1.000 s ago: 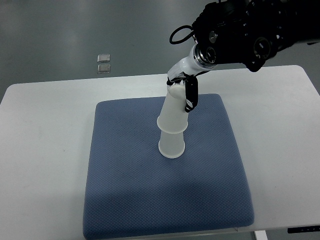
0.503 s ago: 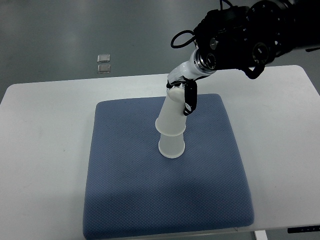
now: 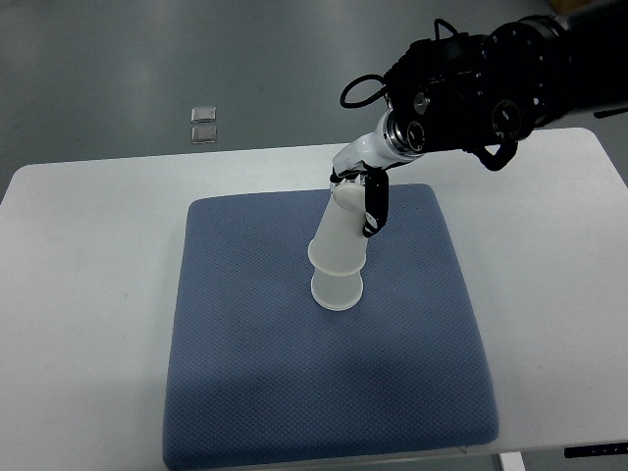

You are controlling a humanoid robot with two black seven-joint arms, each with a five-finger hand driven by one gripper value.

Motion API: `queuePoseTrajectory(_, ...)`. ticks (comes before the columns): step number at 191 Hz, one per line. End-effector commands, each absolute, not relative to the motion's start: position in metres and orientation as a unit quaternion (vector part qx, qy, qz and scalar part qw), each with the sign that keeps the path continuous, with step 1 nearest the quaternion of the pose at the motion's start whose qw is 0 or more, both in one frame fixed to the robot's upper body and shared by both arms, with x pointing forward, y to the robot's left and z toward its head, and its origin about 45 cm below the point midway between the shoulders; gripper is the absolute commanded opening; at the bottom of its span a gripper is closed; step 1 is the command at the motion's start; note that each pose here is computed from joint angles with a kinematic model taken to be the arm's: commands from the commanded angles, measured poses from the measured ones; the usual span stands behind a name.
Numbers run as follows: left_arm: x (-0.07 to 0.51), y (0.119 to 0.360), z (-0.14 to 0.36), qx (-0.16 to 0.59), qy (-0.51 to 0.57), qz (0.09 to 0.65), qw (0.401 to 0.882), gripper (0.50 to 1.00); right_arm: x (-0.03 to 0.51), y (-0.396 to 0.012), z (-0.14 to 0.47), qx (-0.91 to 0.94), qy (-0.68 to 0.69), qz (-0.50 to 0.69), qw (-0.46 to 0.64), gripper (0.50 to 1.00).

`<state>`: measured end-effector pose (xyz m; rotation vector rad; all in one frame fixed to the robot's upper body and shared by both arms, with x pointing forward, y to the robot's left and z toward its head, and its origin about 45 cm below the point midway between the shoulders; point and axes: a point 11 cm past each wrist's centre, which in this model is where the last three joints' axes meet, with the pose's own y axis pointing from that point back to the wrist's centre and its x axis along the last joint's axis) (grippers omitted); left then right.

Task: Stack paper cups
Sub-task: 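Lower the held cup down onto the cup on the mat, then open the right hand and lift it off the stacked cups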

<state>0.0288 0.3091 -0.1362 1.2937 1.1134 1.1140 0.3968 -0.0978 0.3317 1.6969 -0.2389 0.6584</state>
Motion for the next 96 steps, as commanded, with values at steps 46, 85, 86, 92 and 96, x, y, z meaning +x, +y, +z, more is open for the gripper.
queuePoseTrajectory(46,0.0290,0.3091,-0.1362,0.540,0.465,0.466,0.524,1.000,0.3957,-0.1013,0.3236,0.733,-0.102,0.277,0.614,0.825)
queuePoseTrajectory(85,0.0290,0.3091,-0.1362,0.540,0.465,0.466,0.524,1.000,0.3966,-0.1016,0.3222,0.733,-0.106,0.278,0.612,0.827)
queuePoseTrajectory(86,0.0281,0.3092,-0.1363,0.540,0.466,0.466,0.523,1.000,0.3966,-0.1016,0.3222,0.733,-0.106,0.278,0.612,0.827)
queuePoseTrajectory(92,0.0290,0.3091,-0.1362,0.540,0.465,0.466,0.524,1.000,0.3966,-0.1017,0.3217,0.733,-0.106,0.277,0.612,0.829)
queuePoseTrajectory(96,0.0290,0.3091,-0.1362,0.540,0.465,0.466,0.524,1.000,0.3967,-0.1018,0.3217,0.733,-0.106,0.278,0.612,0.829)
